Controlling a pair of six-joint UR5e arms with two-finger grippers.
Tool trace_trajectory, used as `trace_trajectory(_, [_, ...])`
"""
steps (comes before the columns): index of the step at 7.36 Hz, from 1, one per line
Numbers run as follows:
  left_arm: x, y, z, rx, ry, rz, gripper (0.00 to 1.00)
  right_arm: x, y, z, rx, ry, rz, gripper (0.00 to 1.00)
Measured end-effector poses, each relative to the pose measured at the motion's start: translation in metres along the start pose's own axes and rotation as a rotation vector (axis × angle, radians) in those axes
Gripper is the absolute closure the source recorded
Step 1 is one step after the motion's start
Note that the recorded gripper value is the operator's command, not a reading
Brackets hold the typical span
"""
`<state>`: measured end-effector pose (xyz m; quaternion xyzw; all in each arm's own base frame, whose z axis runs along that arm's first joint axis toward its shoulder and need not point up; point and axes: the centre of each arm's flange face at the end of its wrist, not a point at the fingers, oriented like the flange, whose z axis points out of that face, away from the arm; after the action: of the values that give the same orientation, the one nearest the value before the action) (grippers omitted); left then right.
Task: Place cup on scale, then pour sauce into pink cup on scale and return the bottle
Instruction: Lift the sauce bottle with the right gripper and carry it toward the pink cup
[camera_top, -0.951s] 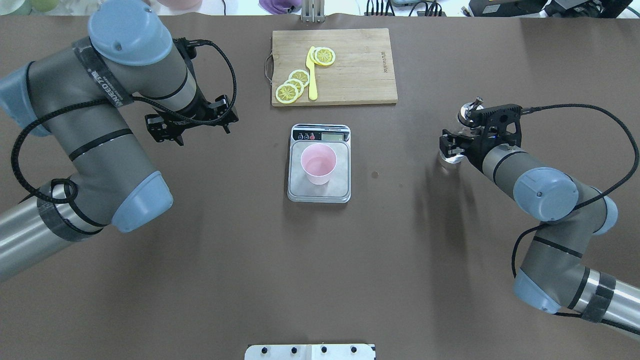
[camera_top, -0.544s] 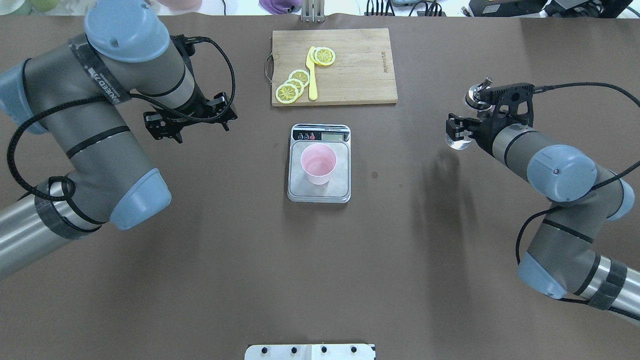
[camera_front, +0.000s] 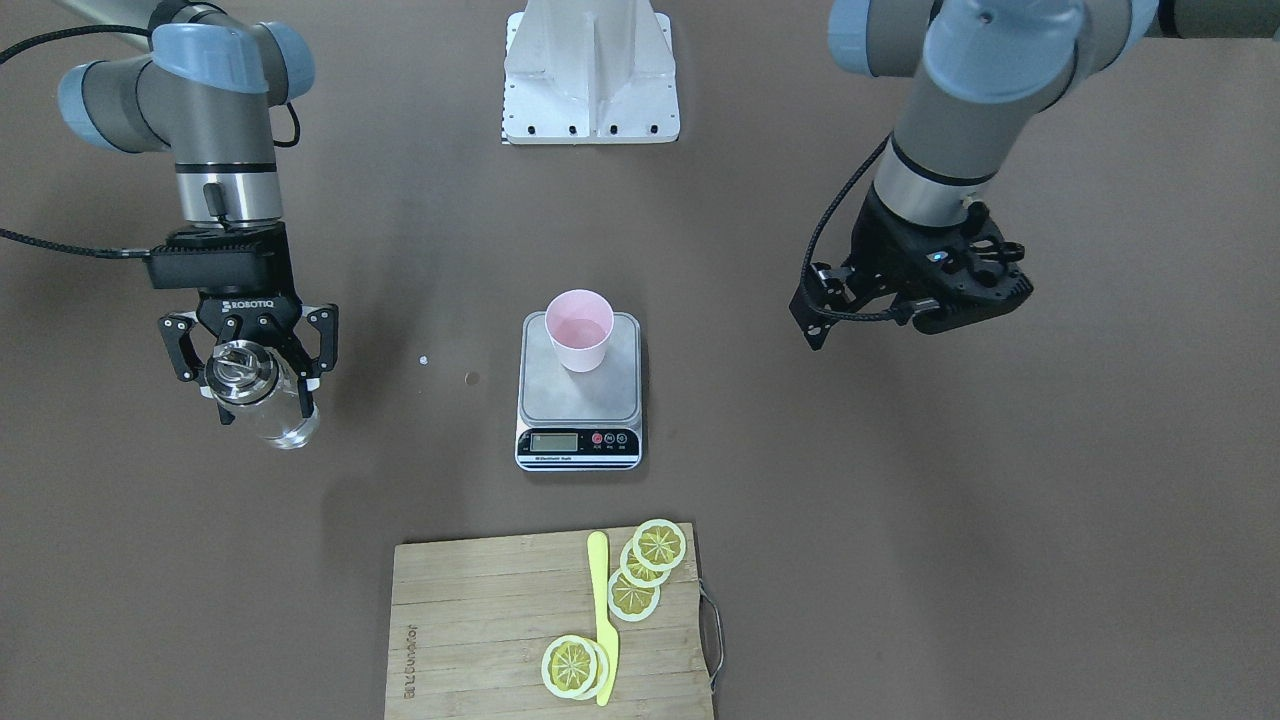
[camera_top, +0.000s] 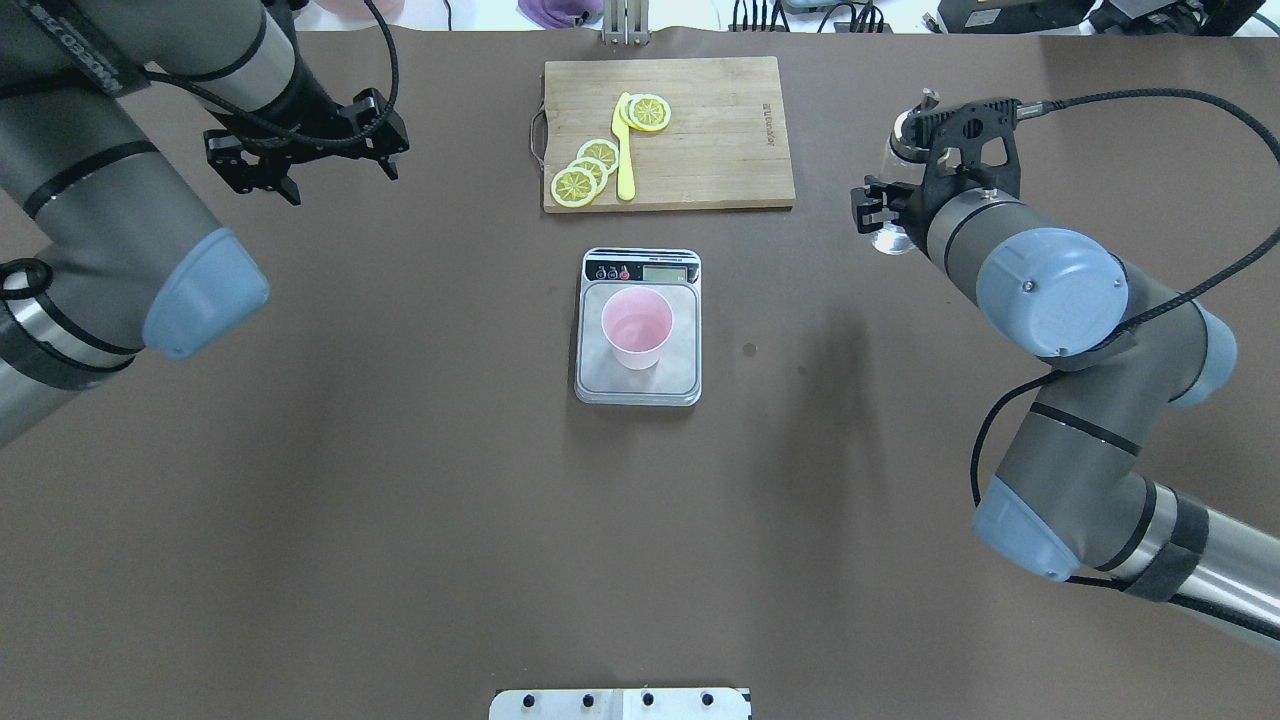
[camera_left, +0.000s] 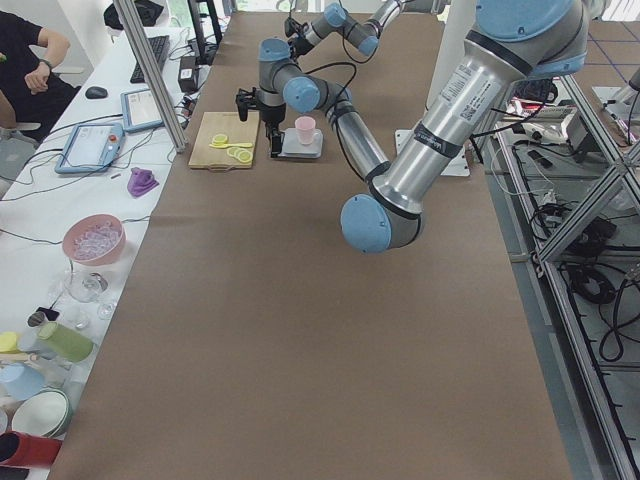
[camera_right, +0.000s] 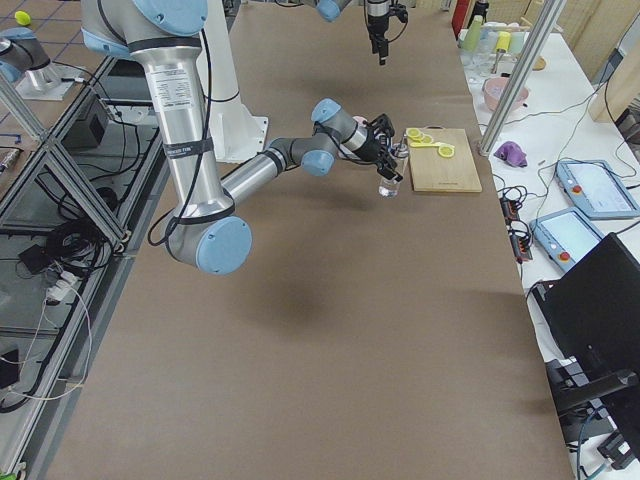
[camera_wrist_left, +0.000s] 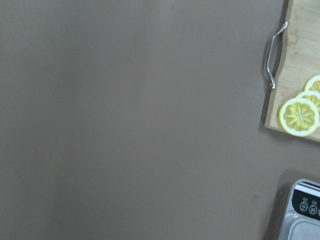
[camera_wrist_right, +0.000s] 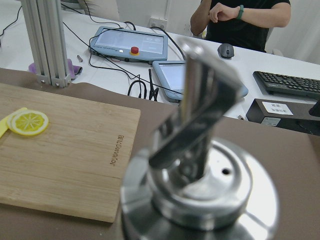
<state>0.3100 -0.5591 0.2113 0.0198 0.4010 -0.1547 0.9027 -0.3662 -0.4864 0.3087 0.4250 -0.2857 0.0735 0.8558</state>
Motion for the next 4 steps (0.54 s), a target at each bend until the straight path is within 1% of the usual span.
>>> trace_trajectory(1, [-0.007, -0.009, -0.003, 0.002, 0.000, 0.007, 0.02, -0.017, -0.003, -0.006, 0.033, 0.010, -0.024, 1.00])
trace_trajectory(2, [-0.011, -0.015, -0.004, 0.004, -0.002, 0.015, 0.02, -0.033, 0.003, -0.011, 0.060, 0.014, -0.064, 1.00])
trace_trajectory(4, [-0.022, -0.023, -0.002, 0.006, -0.013, 0.027, 0.02, -0.061, 0.012, -0.021, 0.104, 0.016, -0.123, 1.00])
